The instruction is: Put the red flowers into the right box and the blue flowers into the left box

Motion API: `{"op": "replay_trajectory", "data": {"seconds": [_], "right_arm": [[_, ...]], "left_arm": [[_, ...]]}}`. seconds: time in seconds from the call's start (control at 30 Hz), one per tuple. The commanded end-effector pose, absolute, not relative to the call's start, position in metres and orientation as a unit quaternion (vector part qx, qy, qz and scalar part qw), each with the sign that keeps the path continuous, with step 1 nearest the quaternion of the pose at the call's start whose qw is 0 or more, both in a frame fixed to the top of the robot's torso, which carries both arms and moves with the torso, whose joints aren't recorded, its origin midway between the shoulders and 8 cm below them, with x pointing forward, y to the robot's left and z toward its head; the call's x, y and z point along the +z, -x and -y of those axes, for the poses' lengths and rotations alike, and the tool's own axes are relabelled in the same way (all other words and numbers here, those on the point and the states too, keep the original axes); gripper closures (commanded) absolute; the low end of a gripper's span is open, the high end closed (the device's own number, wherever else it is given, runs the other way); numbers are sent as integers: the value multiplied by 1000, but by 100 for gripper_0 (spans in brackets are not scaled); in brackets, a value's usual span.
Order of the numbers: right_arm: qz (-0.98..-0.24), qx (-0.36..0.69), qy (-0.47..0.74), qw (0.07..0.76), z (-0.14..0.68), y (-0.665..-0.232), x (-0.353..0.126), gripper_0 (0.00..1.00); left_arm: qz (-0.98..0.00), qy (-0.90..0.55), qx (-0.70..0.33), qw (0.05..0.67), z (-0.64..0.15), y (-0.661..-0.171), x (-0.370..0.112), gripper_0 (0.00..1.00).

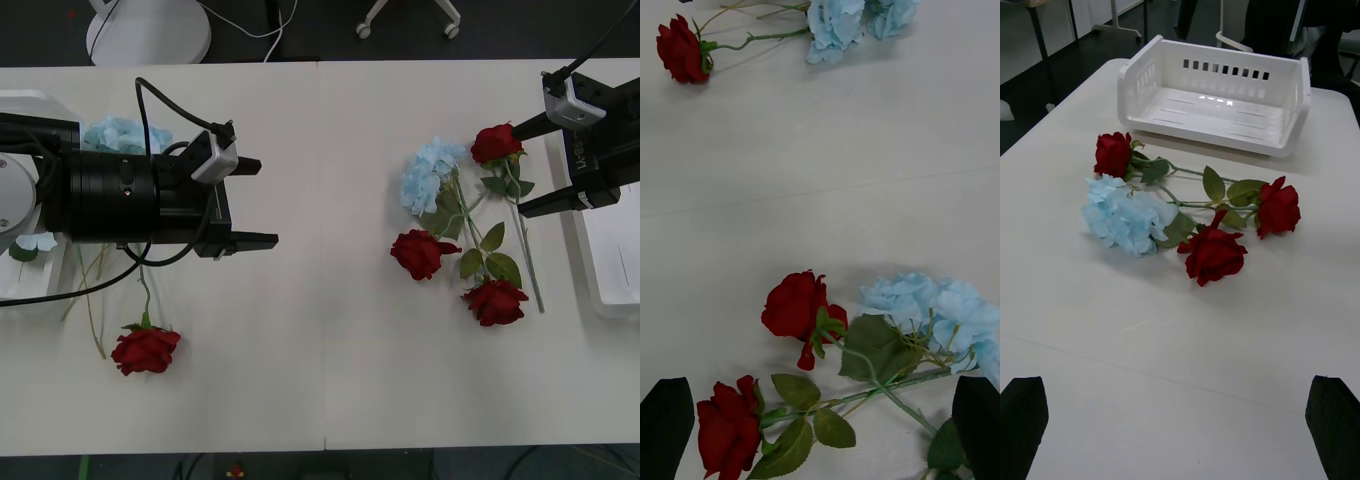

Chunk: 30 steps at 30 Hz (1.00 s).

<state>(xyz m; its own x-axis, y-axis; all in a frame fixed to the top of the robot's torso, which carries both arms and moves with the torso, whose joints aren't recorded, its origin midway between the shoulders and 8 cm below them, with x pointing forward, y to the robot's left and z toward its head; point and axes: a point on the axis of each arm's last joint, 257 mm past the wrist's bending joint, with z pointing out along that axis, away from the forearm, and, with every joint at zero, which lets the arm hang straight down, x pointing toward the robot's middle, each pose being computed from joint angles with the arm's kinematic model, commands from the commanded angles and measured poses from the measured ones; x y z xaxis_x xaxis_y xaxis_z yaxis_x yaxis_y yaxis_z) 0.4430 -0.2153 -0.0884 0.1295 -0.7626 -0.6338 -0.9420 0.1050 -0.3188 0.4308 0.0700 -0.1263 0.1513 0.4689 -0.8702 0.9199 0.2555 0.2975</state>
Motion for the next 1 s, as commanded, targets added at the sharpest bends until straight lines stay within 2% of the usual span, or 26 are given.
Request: {"op": "replay_trajectory", "data": {"seconds": [0.03, 1.0], "right_arm": [[-631, 130, 666, 376, 200, -439, -80, 0], [-631, 130, 666, 376, 200, -439, -80, 0]], "left_arm": [[-619, -547, -230, 514, -78, -437, -121, 0], [-617, -549, -222, 519, -80, -441, -118, 0]]}}
